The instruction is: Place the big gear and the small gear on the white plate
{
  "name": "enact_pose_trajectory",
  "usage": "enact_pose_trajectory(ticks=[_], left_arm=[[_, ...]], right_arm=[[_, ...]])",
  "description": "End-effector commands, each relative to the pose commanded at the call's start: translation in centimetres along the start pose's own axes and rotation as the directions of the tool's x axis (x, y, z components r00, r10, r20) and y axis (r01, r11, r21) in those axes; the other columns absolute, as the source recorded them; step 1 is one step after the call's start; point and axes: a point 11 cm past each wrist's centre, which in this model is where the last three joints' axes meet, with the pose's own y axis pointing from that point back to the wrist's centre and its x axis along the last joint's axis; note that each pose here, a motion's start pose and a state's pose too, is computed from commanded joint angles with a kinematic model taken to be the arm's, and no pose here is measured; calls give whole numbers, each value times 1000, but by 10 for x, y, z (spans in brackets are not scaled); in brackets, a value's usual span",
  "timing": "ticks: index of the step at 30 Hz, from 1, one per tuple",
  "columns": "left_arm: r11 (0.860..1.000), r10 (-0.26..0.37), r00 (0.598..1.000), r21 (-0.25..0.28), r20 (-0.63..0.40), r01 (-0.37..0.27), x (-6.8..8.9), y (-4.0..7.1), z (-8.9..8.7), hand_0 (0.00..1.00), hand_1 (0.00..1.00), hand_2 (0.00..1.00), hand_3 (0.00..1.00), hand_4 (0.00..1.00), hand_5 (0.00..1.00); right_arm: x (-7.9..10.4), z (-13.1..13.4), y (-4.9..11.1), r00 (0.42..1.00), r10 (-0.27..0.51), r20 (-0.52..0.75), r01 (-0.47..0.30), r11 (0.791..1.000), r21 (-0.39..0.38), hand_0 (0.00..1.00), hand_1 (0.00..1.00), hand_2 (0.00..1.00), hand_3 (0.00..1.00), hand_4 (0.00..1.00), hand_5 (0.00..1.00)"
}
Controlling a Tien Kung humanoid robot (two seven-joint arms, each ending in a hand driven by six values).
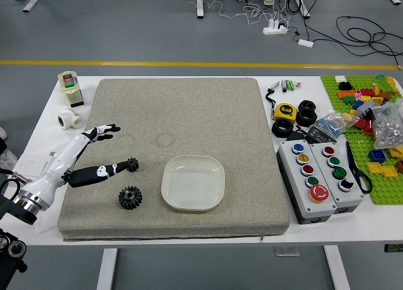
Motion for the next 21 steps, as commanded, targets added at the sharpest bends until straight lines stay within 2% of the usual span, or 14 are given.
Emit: enact_pose_trajectory(ticks=[3, 5, 6, 8, 11, 12, 17, 18, 21], left_arm=[[999, -43, 996, -9, 81, 44, -7, 4, 4, 756, 780, 862, 821, 998, 424], [995, -96, 983, -24, 159, 101, -19, 5, 9, 756, 780, 862, 821, 998, 424], [992, -118, 974, -27, 192, 126, -24, 5, 10, 704, 732, 817, 814, 998, 312], [985, -159, 952, -15, 262, 169, -32, 3, 10, 704, 732, 817, 814, 998, 312], [979, -196, 945, -10, 262, 206, -38, 2, 10, 704, 732, 817, 814, 998, 312], [976, -206, 943, -8, 260, 216, -40, 1, 10, 685, 728, 806, 774, 998, 208], [971, -236, 937, 15, 258, 240, -47, 0, 3, 685, 728, 806, 774, 998, 208], [971, -236, 937, 18, 257, 240, -47, 0, 2, 614, 702, 780, 747, 950, 169], [971, -237, 938, 39, 253, 235, -49, -2, -3, 614, 702, 780, 747, 950, 169]], right_arm=[[0, 0, 0, 1000, 0, 1, 0, 1000, 0, 597, 607, 692, 558, 750, 675], [0, -1, 0, 1000, 0, 1, 0, 1000, 2, 597, 607, 692, 558, 750, 675], [0, -1, 0, 1000, 0, 2, 0, 1000, 2, 597, 607, 693, 558, 750, 674], [0, -2, 0, 1000, 0, 1, 0, 1000, 3, 597, 607, 693, 558, 750, 674], [0, -2, 0, 1000, -1, 0, 1, 1000, 3, 597, 607, 693, 558, 750, 674], [0, -2, 0, 1000, -1, 1, 1, 1000, 3, 597, 607, 693, 558, 750, 673], [0, -2, 0, 1000, -1, 1, 1, 1000, 1, 597, 607, 693, 558, 750, 673], [0, -1, 0, 1000, -1, 1, 1, 1000, 1, 597, 607, 693, 557, 750, 673], [-1, 0, 0, 1000, 0, -2, 0, 1000, -1, 597, 607, 693, 557, 750, 673]])
